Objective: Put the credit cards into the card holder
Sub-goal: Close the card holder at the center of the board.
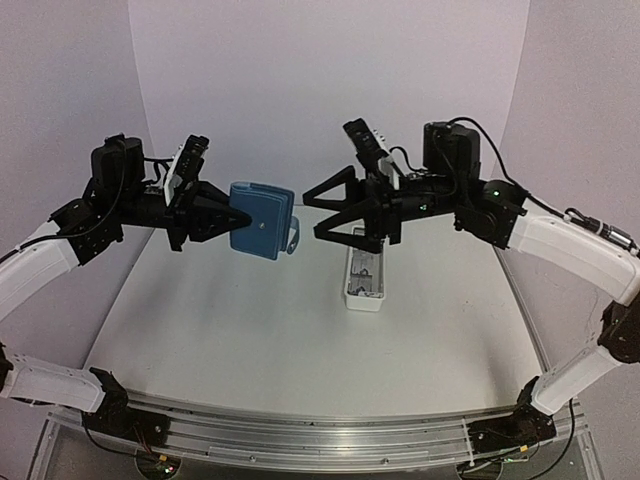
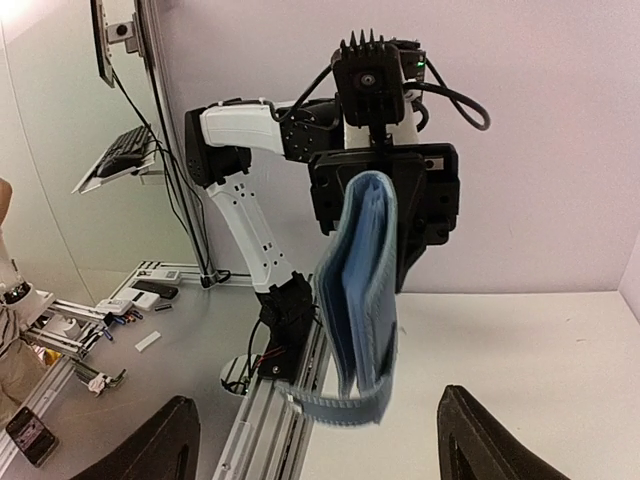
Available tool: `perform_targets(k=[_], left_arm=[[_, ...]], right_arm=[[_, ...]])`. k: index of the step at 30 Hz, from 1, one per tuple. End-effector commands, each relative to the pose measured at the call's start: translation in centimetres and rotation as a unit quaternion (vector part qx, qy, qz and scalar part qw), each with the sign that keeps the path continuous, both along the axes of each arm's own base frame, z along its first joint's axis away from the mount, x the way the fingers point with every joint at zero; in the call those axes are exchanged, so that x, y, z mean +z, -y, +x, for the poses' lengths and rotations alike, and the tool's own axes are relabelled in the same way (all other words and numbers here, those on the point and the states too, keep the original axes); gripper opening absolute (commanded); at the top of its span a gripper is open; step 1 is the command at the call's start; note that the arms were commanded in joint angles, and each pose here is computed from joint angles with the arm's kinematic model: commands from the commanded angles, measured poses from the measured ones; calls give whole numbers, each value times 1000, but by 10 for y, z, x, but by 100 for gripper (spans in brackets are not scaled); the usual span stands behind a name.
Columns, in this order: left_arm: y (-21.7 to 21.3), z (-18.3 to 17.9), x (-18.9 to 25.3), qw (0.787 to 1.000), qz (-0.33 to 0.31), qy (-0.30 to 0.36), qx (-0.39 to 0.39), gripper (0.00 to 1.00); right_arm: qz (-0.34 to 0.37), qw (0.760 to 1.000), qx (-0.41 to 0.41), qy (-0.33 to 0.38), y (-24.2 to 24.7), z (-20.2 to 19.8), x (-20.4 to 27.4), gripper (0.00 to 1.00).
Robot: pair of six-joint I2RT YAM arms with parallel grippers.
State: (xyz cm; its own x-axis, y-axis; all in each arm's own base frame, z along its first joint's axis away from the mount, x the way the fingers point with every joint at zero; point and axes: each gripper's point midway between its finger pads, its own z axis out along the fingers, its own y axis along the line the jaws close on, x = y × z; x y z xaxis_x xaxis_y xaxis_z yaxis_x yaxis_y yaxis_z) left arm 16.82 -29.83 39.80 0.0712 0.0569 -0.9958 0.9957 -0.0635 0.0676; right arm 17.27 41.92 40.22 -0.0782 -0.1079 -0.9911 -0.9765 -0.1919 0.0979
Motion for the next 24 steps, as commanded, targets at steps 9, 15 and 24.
perform_targets(k=[9, 15, 24], left_arm=[[-8, 18, 65, 992, -95, -32, 78, 0], [-6, 15, 72, 991, -103, -53, 61, 0], [-5, 16, 75, 991, -108, -53, 57, 0]], right_arm=[[52, 994, -100, -8, -10, 8, -9, 83], [143, 980, -132, -26, -17, 17, 6, 98], [215, 960, -172, -51, -28, 27, 28, 84]])
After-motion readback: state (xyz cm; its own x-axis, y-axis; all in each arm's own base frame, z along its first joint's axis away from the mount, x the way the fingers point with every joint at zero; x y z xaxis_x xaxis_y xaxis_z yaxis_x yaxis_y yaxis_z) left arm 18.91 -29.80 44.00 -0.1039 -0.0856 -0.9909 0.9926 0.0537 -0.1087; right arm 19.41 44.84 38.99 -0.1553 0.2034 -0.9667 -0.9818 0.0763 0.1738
